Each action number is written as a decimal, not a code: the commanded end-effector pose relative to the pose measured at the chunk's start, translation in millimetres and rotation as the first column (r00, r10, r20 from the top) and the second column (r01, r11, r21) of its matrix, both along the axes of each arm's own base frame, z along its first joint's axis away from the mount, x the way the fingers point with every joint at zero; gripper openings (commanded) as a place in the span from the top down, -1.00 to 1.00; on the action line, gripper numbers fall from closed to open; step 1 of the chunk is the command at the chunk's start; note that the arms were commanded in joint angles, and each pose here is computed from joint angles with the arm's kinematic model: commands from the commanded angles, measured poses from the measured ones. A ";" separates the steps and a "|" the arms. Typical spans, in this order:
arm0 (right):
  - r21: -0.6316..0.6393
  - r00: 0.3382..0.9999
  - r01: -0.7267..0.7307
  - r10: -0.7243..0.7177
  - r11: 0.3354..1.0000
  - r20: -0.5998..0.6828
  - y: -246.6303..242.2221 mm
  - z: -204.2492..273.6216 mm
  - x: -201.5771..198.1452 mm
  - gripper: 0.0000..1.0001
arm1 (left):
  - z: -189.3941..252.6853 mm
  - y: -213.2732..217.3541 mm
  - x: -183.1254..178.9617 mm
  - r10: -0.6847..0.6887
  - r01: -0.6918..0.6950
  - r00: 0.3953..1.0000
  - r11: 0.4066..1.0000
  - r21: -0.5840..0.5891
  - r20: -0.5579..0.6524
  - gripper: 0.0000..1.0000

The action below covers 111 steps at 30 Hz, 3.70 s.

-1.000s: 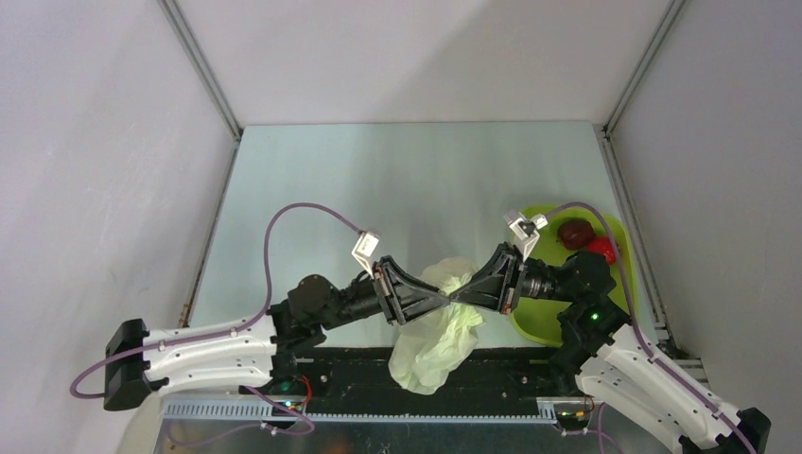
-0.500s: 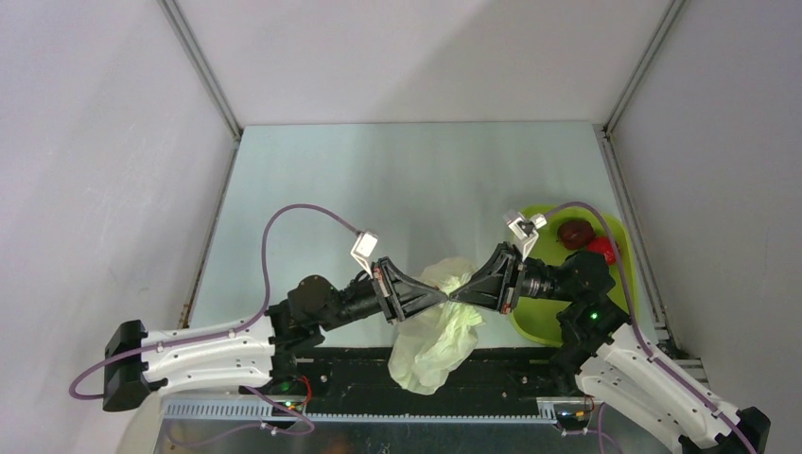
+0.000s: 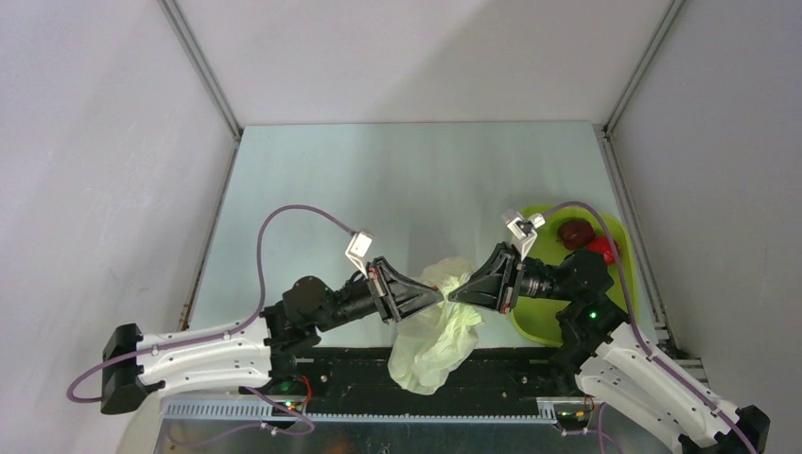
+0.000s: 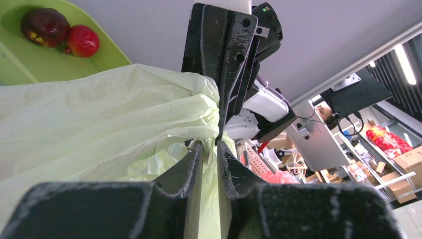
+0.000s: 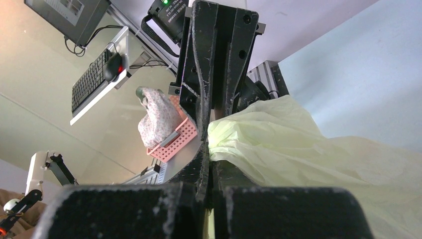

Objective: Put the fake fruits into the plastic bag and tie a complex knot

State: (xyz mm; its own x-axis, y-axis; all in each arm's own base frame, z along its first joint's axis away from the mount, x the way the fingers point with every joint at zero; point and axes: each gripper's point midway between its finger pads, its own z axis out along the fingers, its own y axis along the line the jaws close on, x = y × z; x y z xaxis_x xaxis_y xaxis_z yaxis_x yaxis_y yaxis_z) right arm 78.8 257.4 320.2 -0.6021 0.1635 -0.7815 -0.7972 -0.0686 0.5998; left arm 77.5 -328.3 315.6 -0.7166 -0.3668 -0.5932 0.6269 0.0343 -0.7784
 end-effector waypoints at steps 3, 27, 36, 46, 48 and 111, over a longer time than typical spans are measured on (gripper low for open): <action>0.023 0.999 -0.021 0.020 1.000 0.028 -0.4 7.2 -3.8 1.00 | 6.5 2.5 0.9 0.005 -0.005 1.000 1.000 -0.027 0.014 0.61; -0.056 0.997 0.024 -0.028 0.998 -0.069 -20.7 -8.6 -11.1 -0.44 | -6.0 0.3 4.8 0.022 -0.022 1.000 0.999 0.026 0.015 1.00; -0.048 0.997 0.046 -0.050 0.998 -0.067 -36.9 -7.4 -28.1 -0.48 | -8.4 0.8 6.5 0.032 -0.032 0.999 0.999 0.044 0.005 1.00; -0.074 0.980 0.150 -0.159 0.986 -0.124 -54.3 -11.5 -34.7 -0.38 | -5.4 2.6 5.8 0.032 -0.032 0.999 0.999 0.041 0.008 1.00; -0.065 0.977 0.158 -0.165 0.985 -0.132 -55.6 -9.1 -35.4 -0.28 | -5.0 2.2 6.2 0.032 -0.033 0.999 0.999 0.041 0.008 1.00; -0.416 0.892 0.368 -0.442 0.832 -0.093 -53.1 -88.3 1.9 1.00 | -24.9 87.9 65.5 0.446 -0.481 0.877 0.832 0.276 0.180 1.00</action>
